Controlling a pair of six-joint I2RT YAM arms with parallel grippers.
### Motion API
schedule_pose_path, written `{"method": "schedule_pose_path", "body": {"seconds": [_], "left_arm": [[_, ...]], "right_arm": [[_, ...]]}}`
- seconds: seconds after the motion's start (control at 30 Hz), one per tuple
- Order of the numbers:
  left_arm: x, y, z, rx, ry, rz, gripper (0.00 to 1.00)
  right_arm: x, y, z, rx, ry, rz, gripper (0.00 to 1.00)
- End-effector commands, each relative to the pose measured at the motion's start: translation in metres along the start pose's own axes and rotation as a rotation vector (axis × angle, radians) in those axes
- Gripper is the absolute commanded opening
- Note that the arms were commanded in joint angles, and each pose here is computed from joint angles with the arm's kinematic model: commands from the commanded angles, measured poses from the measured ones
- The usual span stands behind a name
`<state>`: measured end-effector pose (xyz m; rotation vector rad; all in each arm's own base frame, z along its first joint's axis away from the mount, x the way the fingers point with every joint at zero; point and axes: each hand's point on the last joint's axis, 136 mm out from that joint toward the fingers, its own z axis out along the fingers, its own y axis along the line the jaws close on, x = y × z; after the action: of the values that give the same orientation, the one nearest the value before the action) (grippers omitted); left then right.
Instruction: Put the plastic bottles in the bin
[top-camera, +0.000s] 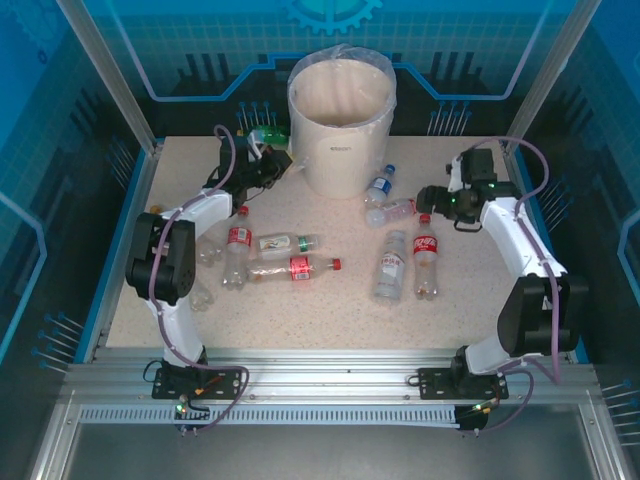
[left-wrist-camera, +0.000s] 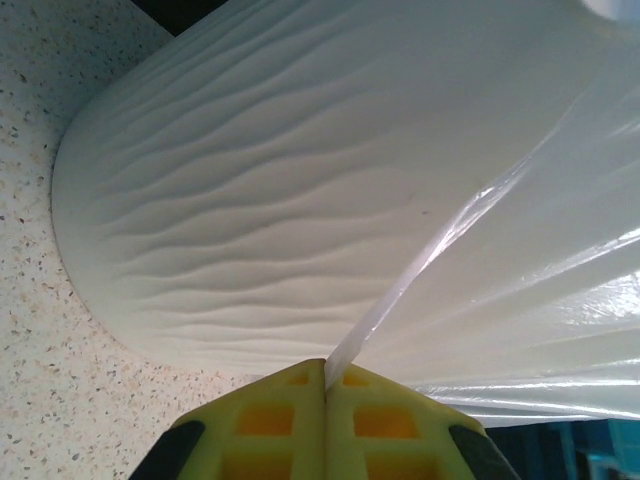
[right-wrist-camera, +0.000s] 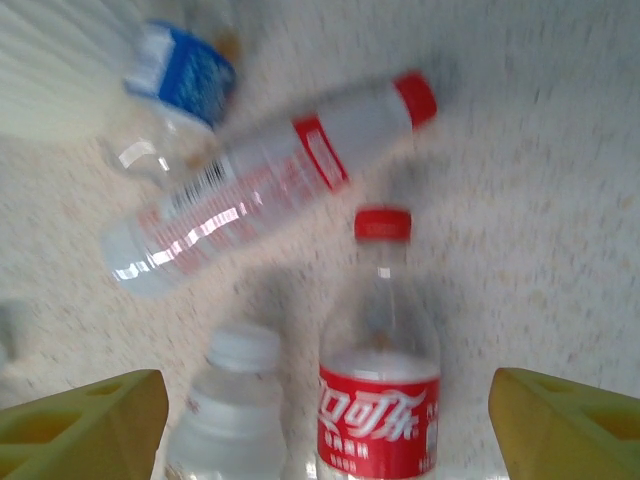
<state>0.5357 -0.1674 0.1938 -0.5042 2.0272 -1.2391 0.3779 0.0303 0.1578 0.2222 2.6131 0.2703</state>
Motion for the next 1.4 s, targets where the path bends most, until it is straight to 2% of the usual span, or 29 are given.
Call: {"method": "schedule_pose_path", "body": {"seconds": [0.0, 0.13, 0.27, 0.37, 0.43, 0.67, 0.9, 1.0, 1.37], "left_arm": [[0.002, 0.005, 0.004, -0.011, 0.015, 0.026, 0.02], [-0.002, -0.007, -0.003, -0.01, 0.012, 0.06, 0.22], [-0.006, -0.023, -0.015, -0.009, 0.008, 0.107, 0.62], [-0.011, -0.035, -0.029, -0.02, -0.007, 0.144, 0.81], [-0.012, -0.041, -0.042, -0.042, -0.013, 0.169, 0.89], [-0.003, -0.057, -0.107, -0.19, -0.014, 0.314, 0.99], [0.024, -0.051, -0.151, -0.275, 0.036, 0.364, 0.99], [0.032, -0.04, -0.159, -0.312, 0.06, 0.379, 0.99], [0.048, -0.009, -0.147, -0.331, 0.129, 0.369, 0.99]], "right_arm": [[0.04, -0.006, 0.016, 0.073, 0.125, 0.011, 0.83], [0.07, -0.018, 0.031, 0.131, 0.199, 0.019, 0.8], [0.086, -0.023, 0.041, 0.154, 0.236, 0.018, 0.8], [0.091, -0.027, 0.05, 0.167, 0.252, 0.017, 0.81], [0.092, -0.028, 0.056, 0.167, 0.264, 0.017, 0.82], [0.096, -0.033, 0.077, 0.172, 0.292, 0.022, 0.81], [0.093, -0.034, 0.077, 0.177, 0.276, 0.017, 0.73], [0.091, -0.036, 0.074, 0.189, 0.263, 0.007, 0.65], [0.077, -0.039, 0.053, 0.207, 0.199, -0.017, 0.51]]}}
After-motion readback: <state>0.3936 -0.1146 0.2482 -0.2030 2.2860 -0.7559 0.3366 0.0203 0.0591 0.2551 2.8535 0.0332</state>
